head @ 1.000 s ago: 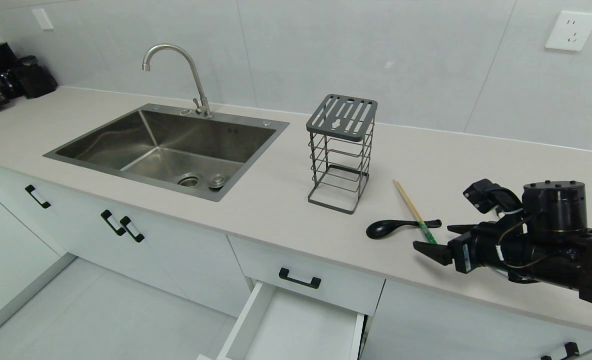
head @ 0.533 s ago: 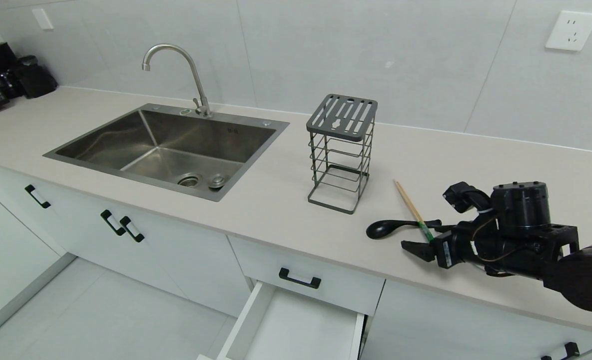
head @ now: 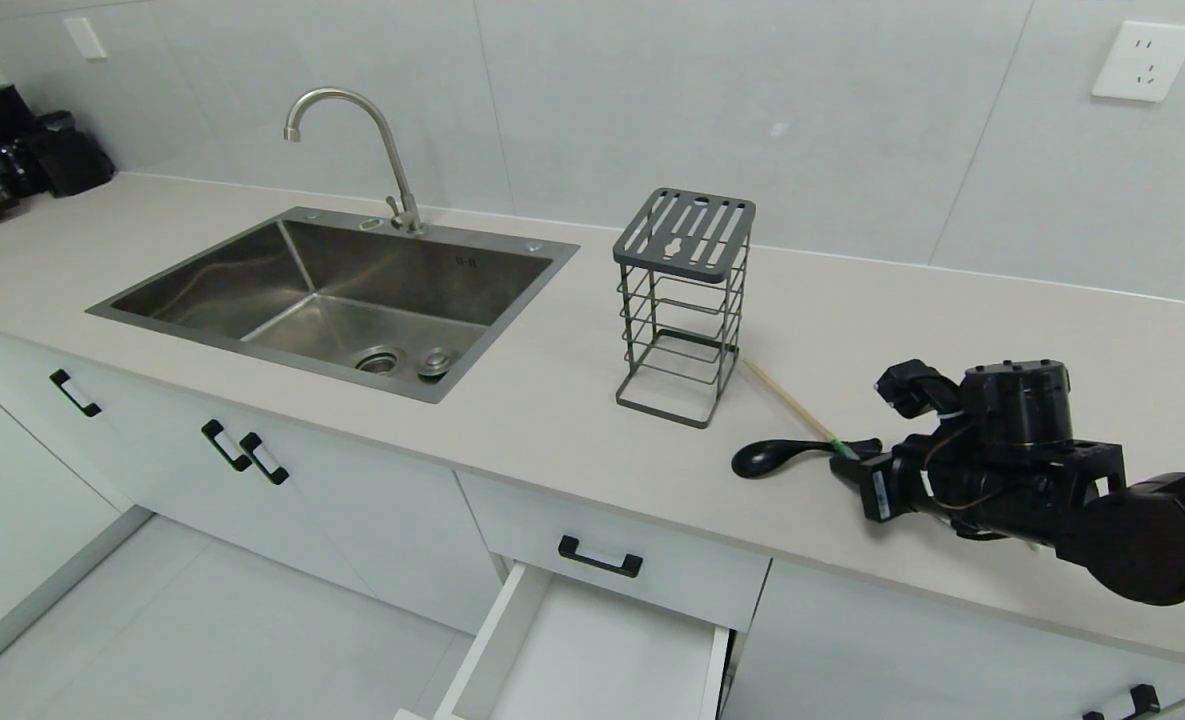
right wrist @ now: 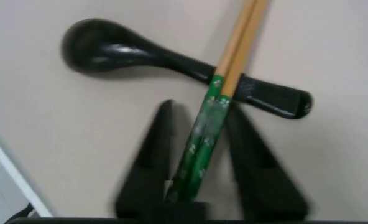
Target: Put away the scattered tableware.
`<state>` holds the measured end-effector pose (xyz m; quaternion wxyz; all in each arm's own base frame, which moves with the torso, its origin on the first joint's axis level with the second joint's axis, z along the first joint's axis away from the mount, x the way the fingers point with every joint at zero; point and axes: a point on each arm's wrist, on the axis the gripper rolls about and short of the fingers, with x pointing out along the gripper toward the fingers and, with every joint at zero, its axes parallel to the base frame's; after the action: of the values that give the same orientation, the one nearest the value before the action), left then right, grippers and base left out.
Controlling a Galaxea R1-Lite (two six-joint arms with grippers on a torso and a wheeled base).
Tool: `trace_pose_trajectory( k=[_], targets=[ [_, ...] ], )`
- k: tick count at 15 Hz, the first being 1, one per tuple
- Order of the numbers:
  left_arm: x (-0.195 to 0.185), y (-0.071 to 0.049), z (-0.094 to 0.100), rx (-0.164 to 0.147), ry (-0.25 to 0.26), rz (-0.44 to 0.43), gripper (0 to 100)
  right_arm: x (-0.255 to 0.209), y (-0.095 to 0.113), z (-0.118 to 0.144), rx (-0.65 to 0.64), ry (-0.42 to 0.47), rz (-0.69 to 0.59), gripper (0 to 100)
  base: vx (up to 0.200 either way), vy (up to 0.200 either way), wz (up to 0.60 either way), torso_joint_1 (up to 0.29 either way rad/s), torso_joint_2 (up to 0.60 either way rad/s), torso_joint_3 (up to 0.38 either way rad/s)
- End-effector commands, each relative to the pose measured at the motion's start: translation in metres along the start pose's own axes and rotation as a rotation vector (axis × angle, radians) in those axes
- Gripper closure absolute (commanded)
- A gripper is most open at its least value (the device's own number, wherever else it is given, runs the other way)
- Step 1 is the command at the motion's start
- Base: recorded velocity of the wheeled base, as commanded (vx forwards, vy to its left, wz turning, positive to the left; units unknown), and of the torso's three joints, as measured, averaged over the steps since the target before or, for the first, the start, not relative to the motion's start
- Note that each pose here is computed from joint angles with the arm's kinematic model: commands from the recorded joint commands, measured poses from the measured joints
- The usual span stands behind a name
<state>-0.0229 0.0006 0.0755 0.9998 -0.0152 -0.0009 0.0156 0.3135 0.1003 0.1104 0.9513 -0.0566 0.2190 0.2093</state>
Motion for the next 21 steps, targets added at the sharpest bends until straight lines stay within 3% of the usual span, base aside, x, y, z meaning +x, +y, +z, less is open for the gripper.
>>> trace_pose_trajectory(
  k=[1,3,6,11,13,15,18,21],
  targets=[
    [0.0,0.0,0.0,0.0,0.001,0.001,0,-0.002,-0.014,-0.001,0.018,0.0,-0.039,100,0.0,0.0,0.0,0.0,0.0,0.0],
    [0.0,0.0,0.0,0.0,0.001,0.001,0,-0.014,-0.022,0.007,0.025,-0.034,-0.067,100,0.0,0.0,0.0,0.0,0.0,0.0],
    [0.0,0.0,0.0,0.0,0.001,0.001,0,-0.058,-0.016,0.021,0.007,-0.123,-0.075,100,0.0,0.0,0.0,0.0,0.0,0.0],
    [0.0,0.0,0.0,0.0,0.001,0.001,0,-0.137,0.001,0.007,-0.11,-0.214,-0.083,100,0.0,0.0,0.0,0.0,0.0,0.0],
    [0.0,0.0,0.0,0.0,0.001,0.001,0,-0.167,0.007,0.009,-0.178,-0.299,-0.089,100,0.0,0.0,0.0,0.0,0.0,0.0],
    [0.0,0.0,0.0,0.0,0.001,0.001,0,-0.19,0.012,0.013,-0.224,-0.39,-0.044,100,0.0,0.0,0.0,0.0,0.0,0.0],
    [0.0,0.0,0.0,0.0,0.001,0.001,0,-0.202,0.017,0.01,-0.247,-0.429,0.005,100,0.0,0.0,0.0,0.0,0.0,0.0],
    [0.0,0.0,0.0,0.0,0.001,0.001,0,-0.195,0.042,0.007,-0.287,-0.421,0.174,100,0.0,0.0,0.0,0.0,0.0,0.0]
  ],
)
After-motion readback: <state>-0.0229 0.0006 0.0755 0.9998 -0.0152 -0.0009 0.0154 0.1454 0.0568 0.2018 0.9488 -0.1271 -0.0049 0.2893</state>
